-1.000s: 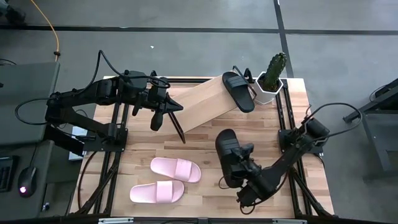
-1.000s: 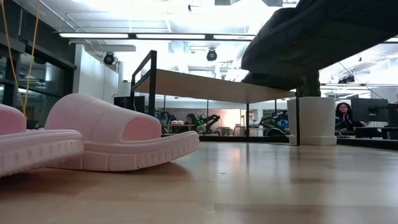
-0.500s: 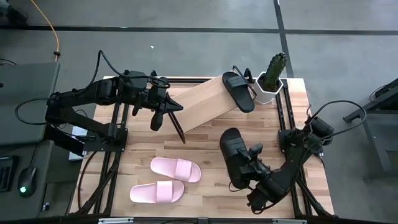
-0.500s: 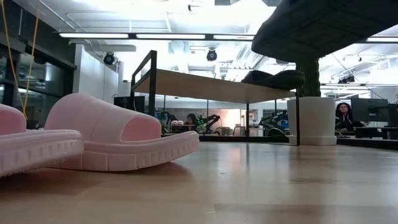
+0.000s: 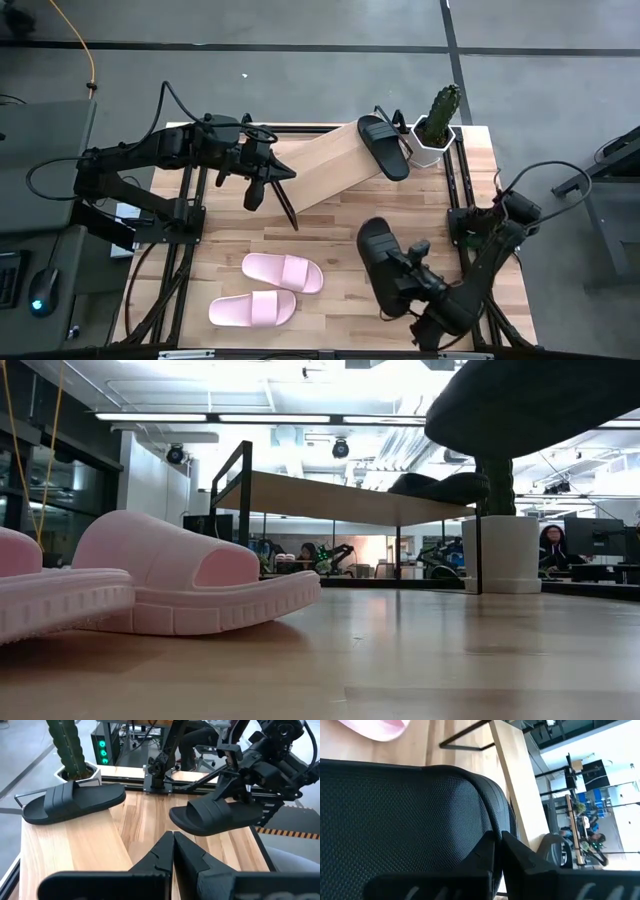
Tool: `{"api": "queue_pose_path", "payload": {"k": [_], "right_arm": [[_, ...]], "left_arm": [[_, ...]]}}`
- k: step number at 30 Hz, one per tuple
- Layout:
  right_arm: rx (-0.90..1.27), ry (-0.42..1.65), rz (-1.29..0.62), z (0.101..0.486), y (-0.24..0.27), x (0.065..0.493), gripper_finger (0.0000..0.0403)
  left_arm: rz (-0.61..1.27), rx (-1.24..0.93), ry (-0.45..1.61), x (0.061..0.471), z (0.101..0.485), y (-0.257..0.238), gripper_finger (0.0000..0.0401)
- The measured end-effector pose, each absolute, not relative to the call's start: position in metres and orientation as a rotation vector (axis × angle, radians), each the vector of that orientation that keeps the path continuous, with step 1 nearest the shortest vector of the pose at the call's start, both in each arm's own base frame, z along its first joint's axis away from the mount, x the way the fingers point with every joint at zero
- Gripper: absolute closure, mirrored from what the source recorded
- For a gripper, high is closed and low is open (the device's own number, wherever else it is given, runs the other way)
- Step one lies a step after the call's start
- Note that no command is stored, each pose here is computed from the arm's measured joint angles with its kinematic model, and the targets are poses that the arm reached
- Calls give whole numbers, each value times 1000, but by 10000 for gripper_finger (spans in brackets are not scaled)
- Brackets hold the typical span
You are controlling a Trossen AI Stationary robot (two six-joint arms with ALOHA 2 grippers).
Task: Pick and place slides into the shelf
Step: Put the black slide on the shelf
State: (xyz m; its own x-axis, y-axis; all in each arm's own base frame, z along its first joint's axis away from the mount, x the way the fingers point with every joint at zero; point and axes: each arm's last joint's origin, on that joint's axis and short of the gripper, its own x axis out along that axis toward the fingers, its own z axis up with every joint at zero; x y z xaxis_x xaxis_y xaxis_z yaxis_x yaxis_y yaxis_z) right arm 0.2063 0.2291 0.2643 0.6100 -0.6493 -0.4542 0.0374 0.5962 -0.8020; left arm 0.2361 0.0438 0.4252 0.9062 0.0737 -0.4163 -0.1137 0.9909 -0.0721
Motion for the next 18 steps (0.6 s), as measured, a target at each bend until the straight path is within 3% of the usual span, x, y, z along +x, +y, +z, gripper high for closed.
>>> {"api": "queue_pose_path", "payload": {"k": [18], "right_arm": [[-825,793,-421,284,223,195,402]], "left_arm": [[97,-97,436,242,422,45,400]]}}
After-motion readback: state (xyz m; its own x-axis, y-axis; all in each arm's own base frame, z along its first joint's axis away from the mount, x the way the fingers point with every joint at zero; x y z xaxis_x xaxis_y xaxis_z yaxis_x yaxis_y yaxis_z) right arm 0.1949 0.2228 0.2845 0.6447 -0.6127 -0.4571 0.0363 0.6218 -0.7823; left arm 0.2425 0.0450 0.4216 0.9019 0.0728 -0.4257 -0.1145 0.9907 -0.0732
